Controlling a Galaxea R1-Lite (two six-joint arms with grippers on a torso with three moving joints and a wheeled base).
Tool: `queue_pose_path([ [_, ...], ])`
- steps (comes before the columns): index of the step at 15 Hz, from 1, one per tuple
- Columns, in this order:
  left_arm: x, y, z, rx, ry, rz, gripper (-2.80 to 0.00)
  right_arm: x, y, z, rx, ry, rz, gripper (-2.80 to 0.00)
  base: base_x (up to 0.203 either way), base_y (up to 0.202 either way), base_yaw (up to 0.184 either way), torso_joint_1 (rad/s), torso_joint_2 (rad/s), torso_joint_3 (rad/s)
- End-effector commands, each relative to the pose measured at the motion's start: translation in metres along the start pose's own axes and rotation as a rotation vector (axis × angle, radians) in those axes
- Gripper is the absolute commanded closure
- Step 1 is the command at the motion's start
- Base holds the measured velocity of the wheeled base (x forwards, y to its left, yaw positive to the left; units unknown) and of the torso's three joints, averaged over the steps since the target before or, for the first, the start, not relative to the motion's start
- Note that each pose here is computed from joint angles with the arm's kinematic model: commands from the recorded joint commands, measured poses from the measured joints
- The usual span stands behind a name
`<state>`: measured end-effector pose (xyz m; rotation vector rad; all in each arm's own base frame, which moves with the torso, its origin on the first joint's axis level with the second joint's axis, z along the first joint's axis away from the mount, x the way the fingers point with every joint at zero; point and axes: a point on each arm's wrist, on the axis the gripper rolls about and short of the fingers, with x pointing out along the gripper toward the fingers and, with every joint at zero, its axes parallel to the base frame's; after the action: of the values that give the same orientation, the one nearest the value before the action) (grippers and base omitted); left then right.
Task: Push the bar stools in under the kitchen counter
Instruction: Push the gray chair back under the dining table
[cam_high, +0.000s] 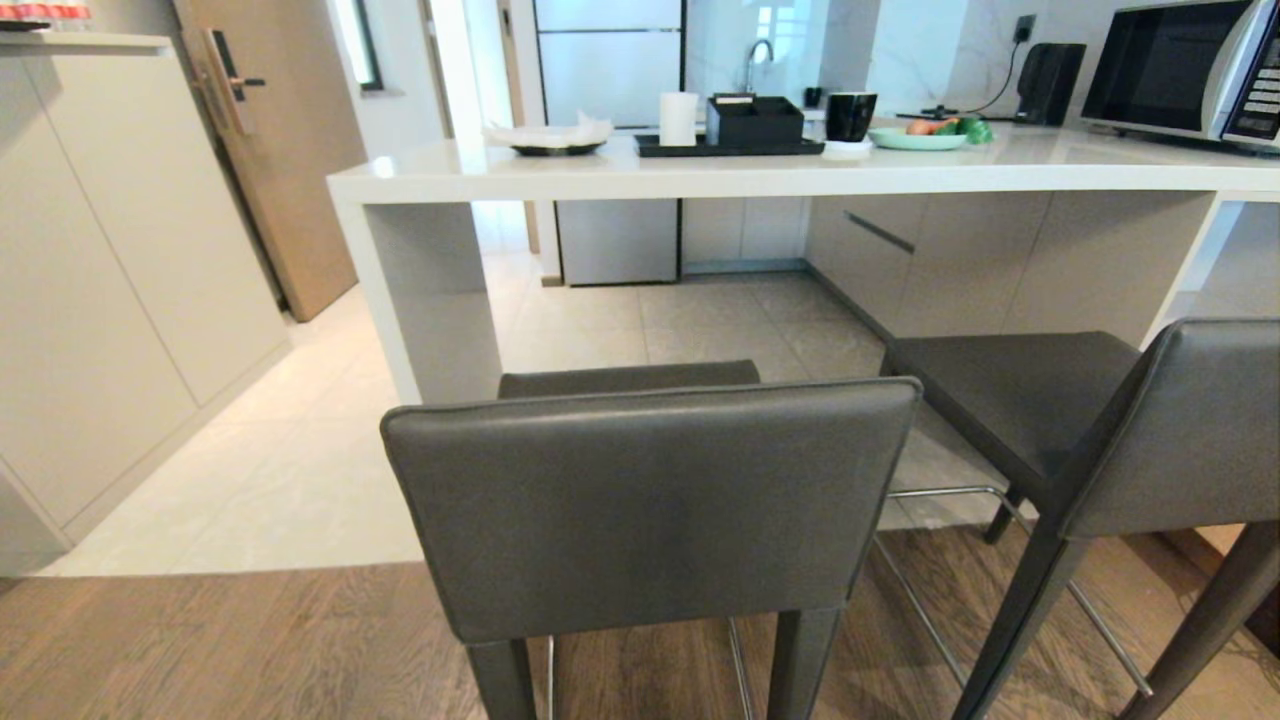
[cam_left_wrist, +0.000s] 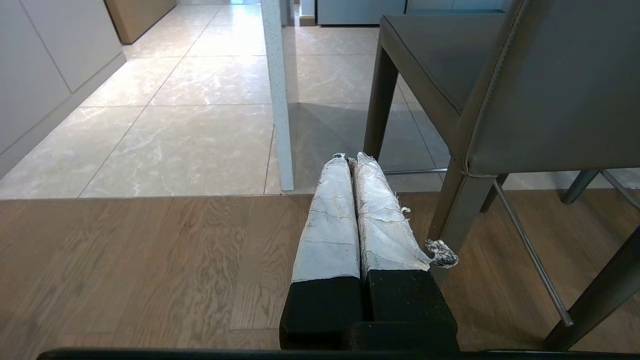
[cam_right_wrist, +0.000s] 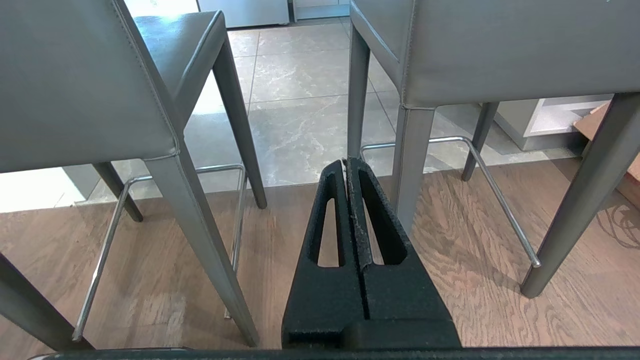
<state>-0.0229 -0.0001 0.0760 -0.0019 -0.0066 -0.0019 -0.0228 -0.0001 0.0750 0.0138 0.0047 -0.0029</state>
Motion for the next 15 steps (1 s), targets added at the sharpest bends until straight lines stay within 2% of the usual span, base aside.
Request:
queue_pose_path([
  [1,0.0002,0.0000,-0.0003,-0.001,0.002,-0.001,0.00,0.0002,0.0000,-0.0004,0.001,0.003,0.000,0.00,0.000,0.000,0.000,0.000,0.00,0.000],
  [15,0.0002,0.0000,-0.0003,0.000,0.002,-0.001,0.00,0.0002,0.0000,-0.0004,0.002,0.003,0.000,0.00,0.000,0.000,0.000,0.000,0.00,0.000],
])
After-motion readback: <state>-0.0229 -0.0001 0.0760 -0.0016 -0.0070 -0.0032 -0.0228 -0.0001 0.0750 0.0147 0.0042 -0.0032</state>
